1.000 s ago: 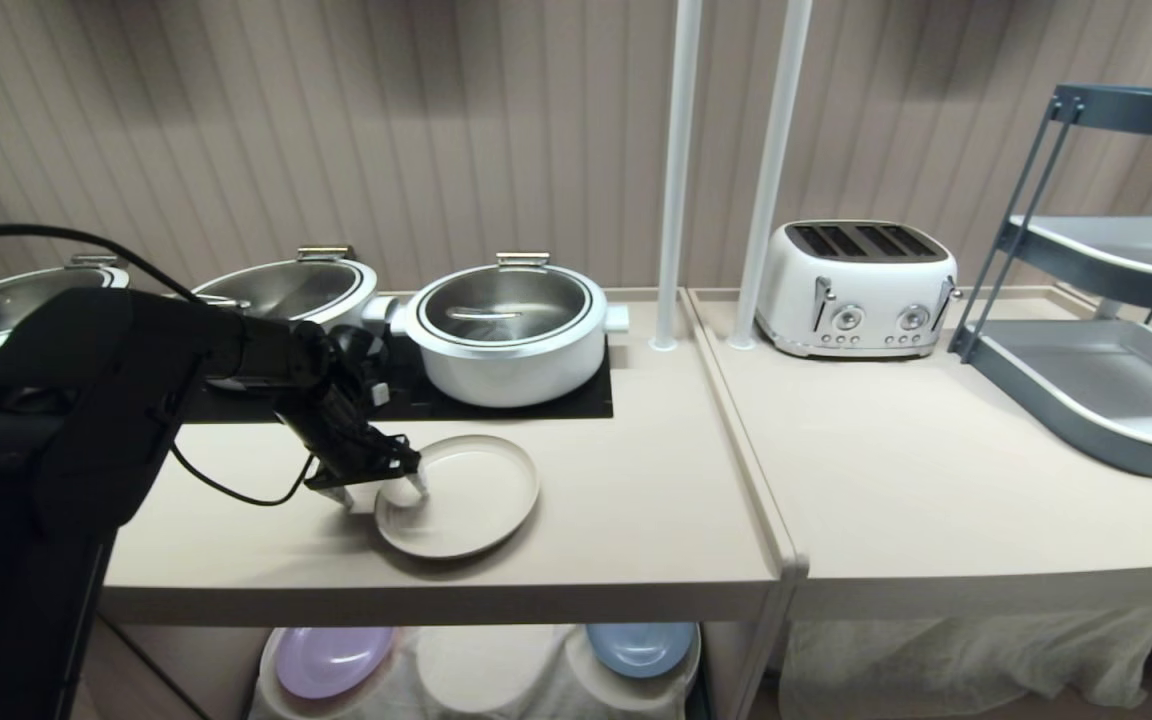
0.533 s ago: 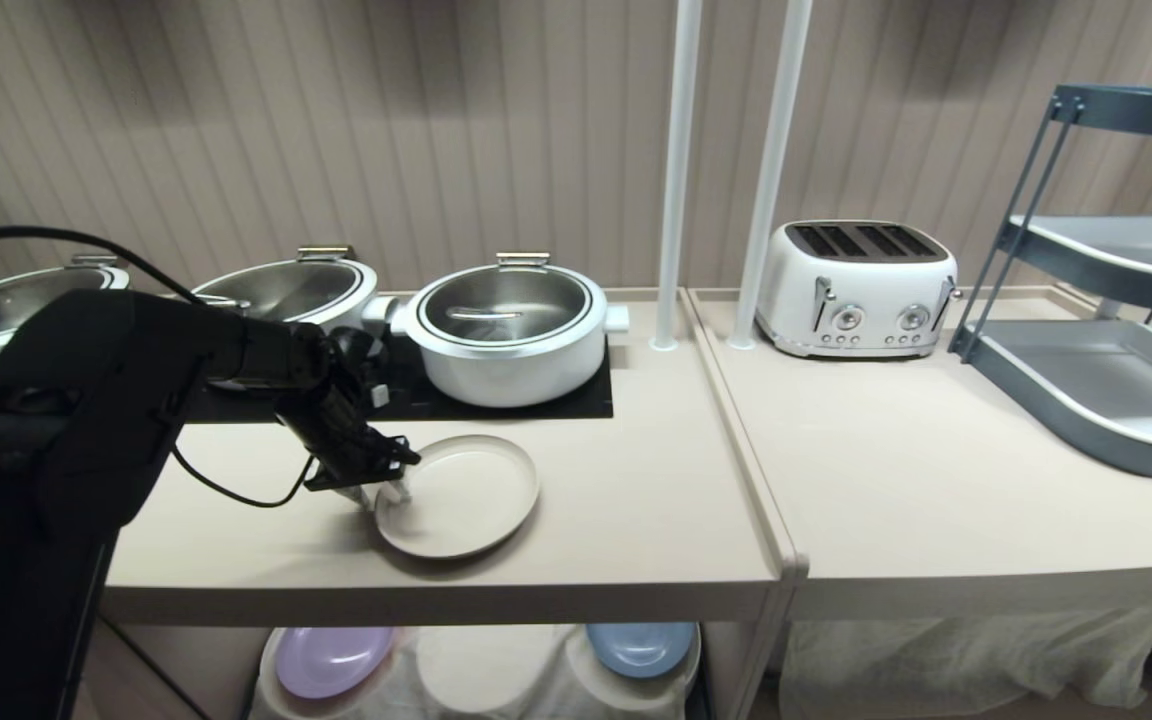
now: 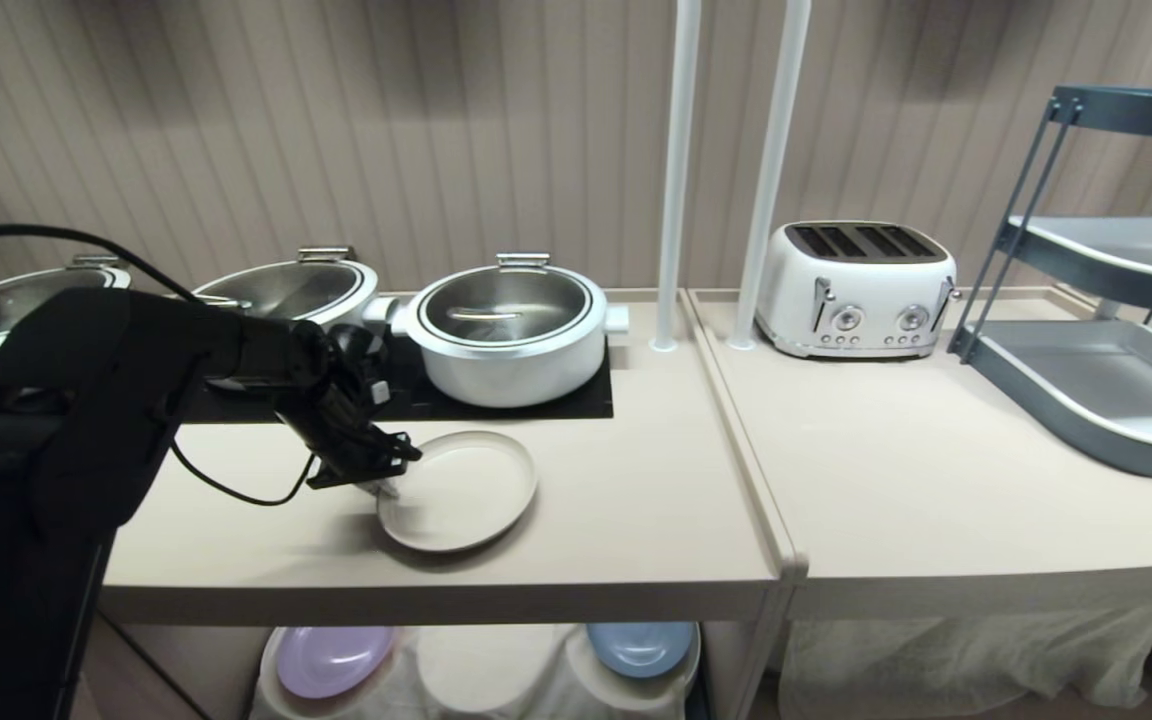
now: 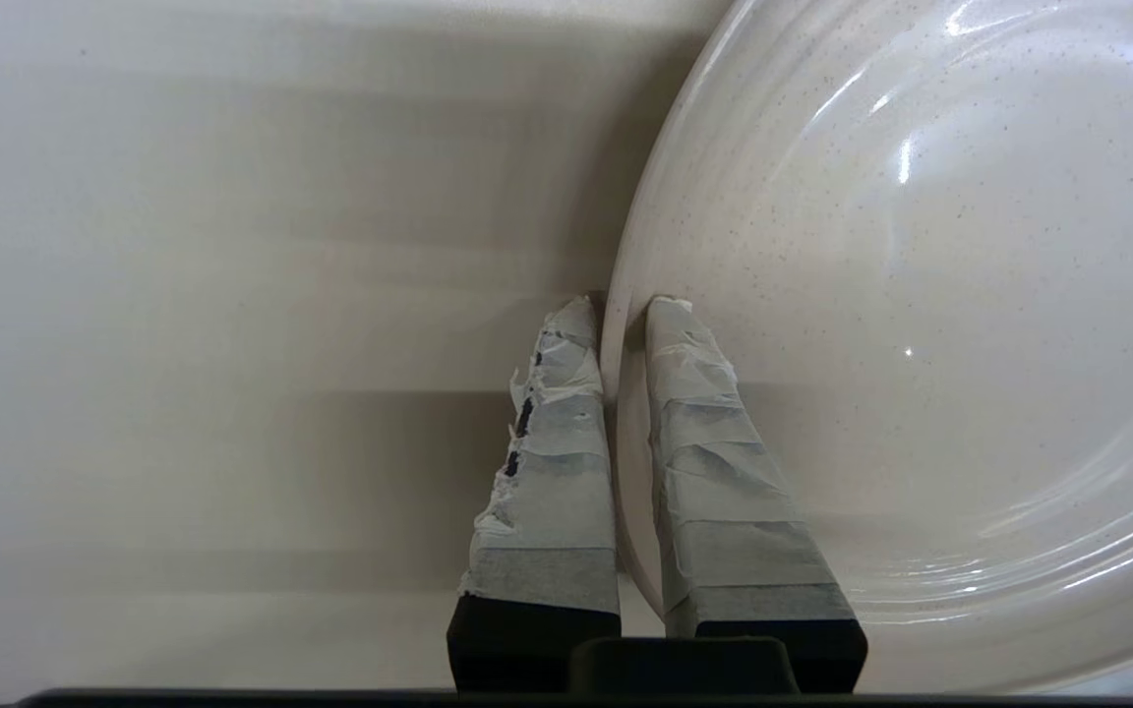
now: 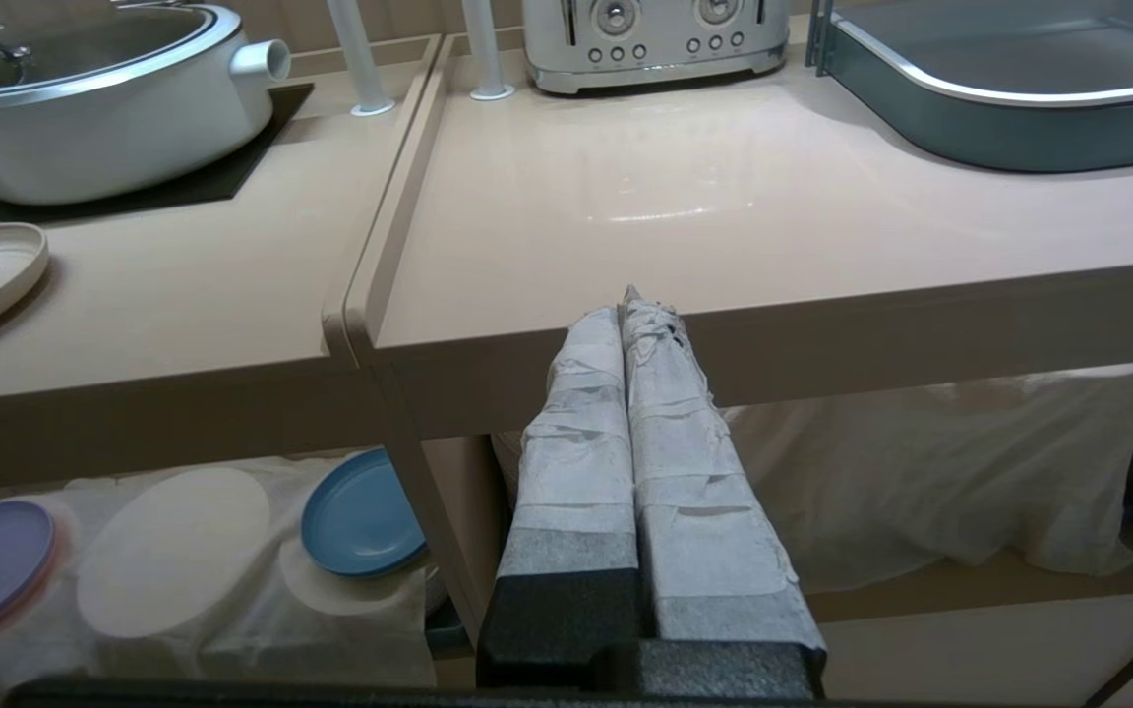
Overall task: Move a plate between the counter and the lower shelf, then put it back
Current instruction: Pick up the plate
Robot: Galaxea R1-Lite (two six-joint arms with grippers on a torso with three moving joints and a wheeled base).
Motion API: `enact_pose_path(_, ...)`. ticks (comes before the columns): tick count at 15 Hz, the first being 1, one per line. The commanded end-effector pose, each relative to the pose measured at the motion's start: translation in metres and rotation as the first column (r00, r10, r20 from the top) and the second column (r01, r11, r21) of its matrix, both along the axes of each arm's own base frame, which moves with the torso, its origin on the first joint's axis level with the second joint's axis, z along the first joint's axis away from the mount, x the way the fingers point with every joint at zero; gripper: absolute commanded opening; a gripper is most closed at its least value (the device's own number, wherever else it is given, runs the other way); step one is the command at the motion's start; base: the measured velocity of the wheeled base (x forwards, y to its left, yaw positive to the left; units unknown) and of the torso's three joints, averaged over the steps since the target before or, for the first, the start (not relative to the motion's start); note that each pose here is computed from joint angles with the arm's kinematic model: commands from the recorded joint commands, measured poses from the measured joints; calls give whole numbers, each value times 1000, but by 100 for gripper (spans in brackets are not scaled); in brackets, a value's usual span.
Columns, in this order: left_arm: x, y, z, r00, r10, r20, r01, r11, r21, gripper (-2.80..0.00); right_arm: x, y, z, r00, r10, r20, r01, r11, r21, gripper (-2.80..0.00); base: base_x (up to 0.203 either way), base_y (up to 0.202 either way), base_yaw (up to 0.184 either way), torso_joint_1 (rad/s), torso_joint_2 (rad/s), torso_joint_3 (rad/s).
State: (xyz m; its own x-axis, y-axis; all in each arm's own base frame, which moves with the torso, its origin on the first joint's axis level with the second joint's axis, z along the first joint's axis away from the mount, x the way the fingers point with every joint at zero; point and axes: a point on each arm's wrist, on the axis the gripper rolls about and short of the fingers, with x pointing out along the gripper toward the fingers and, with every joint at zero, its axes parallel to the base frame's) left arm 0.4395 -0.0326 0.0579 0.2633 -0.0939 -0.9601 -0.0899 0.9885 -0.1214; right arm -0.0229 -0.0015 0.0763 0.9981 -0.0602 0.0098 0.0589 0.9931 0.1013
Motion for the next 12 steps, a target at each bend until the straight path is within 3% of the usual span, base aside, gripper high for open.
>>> enact_pose_path(1, -1, 0, 0, 1000, 2, -5, -2, 1000, -2, -280, 0, 0, 0, 1000, 0, -1, 0, 1000, 0, -280, 0, 0, 0, 0, 0, 0)
enact_pose_path(7, -9, 0, 17, 999, 39, 7, -39, 999, -26, -280, 0, 0, 0, 1000, 0, -1, 0, 1000, 0, -280, 0, 0, 0, 0, 0, 0)
enact_pose_path(12, -39, 3, 31, 999, 39, -34, -40, 999, -37, -280, 0, 0, 0, 1000, 0, -1, 0, 1000, 0, -280, 0, 0, 0, 0, 0, 0)
